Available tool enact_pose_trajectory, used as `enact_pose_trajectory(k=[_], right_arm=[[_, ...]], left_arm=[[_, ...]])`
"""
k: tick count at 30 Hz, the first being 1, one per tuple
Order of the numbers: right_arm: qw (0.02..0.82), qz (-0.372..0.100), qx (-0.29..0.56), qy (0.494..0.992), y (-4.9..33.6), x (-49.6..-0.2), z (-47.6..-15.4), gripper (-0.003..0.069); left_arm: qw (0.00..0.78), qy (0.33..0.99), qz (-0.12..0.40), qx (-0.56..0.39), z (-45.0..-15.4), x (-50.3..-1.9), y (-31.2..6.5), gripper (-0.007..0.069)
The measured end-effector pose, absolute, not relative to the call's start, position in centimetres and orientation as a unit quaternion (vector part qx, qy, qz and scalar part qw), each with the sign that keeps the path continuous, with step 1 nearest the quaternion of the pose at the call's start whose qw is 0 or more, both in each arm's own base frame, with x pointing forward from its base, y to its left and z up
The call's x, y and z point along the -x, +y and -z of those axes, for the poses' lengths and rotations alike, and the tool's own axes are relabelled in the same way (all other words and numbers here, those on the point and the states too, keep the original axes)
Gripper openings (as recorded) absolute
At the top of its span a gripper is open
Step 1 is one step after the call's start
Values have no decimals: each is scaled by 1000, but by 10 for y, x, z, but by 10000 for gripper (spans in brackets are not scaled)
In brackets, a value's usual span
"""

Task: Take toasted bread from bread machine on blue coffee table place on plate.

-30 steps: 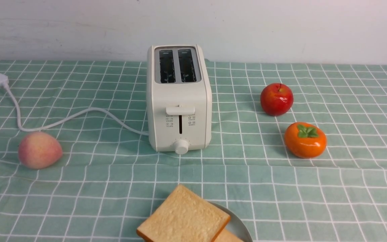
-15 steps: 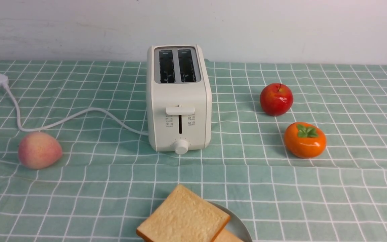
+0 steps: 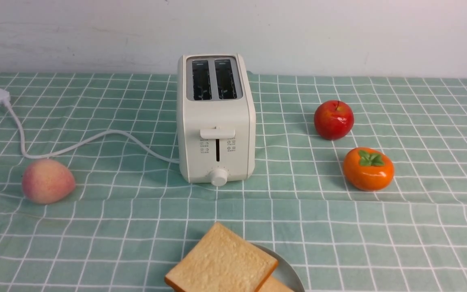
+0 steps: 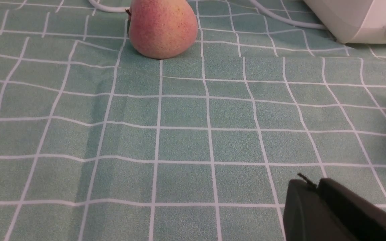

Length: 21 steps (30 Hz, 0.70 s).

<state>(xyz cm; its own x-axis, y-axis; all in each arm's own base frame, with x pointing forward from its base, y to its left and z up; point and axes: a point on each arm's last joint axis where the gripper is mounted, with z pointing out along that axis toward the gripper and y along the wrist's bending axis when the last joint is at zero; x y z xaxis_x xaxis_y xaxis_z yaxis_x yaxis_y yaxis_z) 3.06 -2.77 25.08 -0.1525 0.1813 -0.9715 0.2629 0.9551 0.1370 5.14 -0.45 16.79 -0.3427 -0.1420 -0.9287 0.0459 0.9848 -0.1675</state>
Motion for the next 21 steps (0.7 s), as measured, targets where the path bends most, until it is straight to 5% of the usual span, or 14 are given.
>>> enact_pose_trajectory(k=[6,14,21], right_arm=[[629,12,-156,761,-26,-31,-250,94],[639,-79,-158,749,-14,-33,-253,96],[648,-93,-40,755,3,-42,-237,106]], left_arm=[[573,815,82,29,-168,-51,-5,53],[573,815,82,29,-168,-51,-5,61],[573,815,82,29,-168,-51,-5,71]])
